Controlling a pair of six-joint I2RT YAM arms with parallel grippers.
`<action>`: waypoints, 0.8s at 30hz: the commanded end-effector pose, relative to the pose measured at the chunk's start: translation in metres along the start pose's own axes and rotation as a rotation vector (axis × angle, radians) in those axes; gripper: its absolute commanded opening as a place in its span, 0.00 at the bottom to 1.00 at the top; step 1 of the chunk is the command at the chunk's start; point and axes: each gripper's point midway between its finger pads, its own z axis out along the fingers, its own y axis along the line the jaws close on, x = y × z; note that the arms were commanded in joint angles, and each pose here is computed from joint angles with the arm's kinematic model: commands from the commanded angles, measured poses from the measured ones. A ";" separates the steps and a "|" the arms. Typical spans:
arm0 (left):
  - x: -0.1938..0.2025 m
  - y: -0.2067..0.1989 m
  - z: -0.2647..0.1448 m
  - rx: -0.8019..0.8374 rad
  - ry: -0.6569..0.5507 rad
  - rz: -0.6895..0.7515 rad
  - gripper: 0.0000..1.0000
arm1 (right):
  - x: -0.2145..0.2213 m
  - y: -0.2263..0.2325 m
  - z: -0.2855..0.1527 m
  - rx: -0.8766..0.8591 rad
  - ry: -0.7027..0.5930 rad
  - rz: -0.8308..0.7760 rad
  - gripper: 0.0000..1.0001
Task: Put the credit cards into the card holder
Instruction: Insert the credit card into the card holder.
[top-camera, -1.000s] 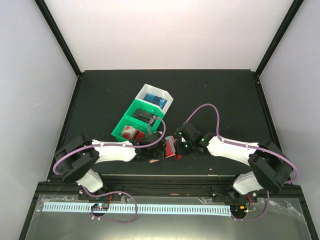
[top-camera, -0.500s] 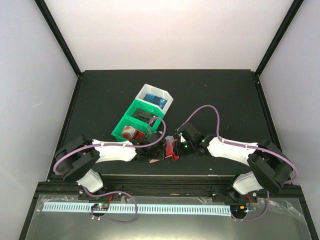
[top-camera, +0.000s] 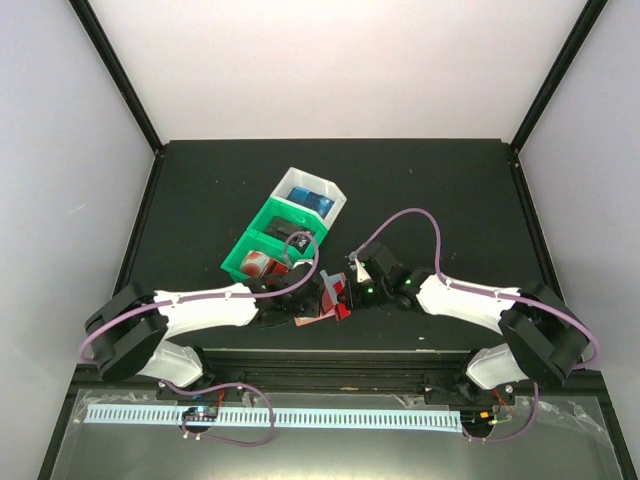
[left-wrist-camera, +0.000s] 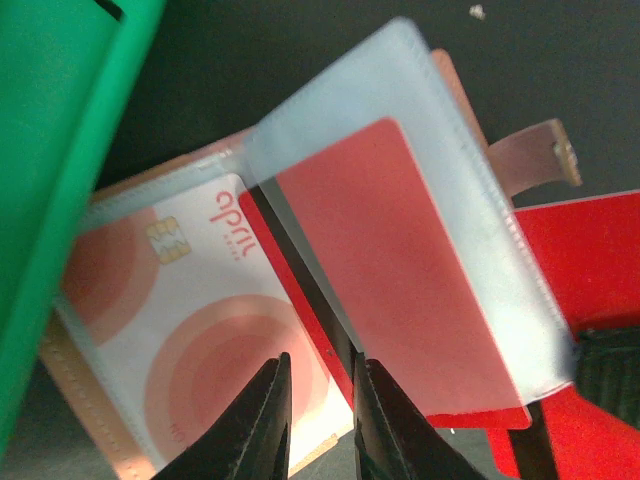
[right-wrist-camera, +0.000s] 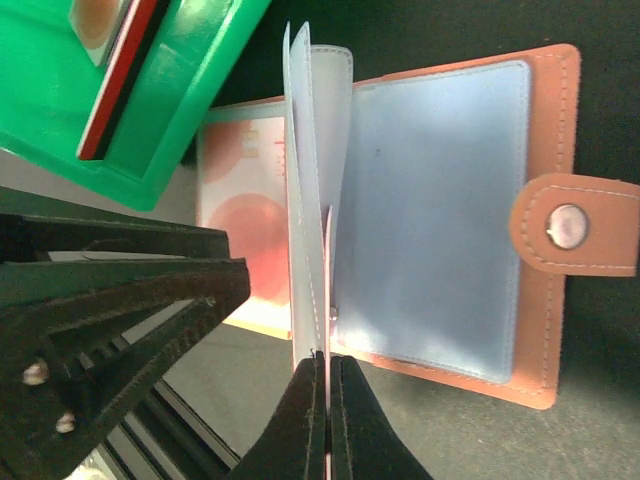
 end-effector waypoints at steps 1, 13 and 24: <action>-0.014 0.013 -0.020 -0.054 -0.075 -0.012 0.20 | -0.009 0.022 -0.005 -0.094 -0.021 -0.039 0.01; -0.035 0.039 -0.050 -0.082 -0.200 -0.052 0.27 | 0.000 0.036 0.020 -0.210 0.065 -0.036 0.01; -0.046 0.046 -0.067 -0.022 -0.231 -0.037 0.33 | 0.003 0.032 0.034 -0.168 0.101 -0.041 0.01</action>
